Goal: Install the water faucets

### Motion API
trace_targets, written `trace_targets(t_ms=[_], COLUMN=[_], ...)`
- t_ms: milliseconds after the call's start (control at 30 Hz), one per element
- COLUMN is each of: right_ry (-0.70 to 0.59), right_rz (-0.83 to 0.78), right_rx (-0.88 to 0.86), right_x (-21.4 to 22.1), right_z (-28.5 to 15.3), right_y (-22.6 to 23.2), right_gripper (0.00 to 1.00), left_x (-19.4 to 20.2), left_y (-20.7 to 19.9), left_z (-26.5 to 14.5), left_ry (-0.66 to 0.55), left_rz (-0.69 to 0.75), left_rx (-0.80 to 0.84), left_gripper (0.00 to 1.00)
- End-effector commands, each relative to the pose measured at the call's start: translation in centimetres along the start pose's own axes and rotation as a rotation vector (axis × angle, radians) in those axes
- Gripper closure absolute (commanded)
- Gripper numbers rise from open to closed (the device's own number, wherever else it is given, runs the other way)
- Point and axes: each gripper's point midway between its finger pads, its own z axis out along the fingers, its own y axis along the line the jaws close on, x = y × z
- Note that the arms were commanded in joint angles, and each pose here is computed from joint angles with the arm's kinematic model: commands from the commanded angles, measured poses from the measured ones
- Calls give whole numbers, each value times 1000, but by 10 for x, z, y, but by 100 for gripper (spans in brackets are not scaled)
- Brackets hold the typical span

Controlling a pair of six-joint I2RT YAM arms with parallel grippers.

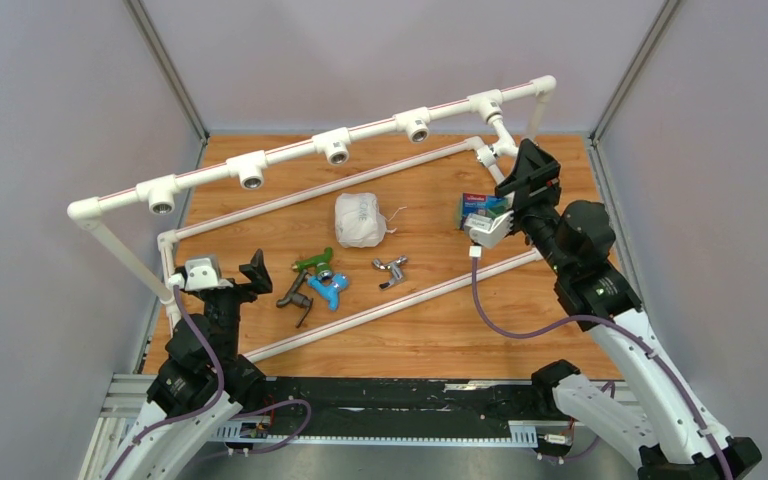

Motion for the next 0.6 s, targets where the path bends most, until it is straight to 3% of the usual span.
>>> trace_targets(t_ms=[0,567], right_ry=[-4,75], right_rz=[-26,-70], right_rx=[-69,-36], right_x=[-4,7], right_z=[7,57], right_y=[21,22], right_gripper=[0,4], left_x=[-12,-12], left_y=[3,5], left_z=[-1,-2], left_ry=[-27,-31], left_rz=[-13,-18], left_rx=[-7,-15], left_gripper=[0,0])
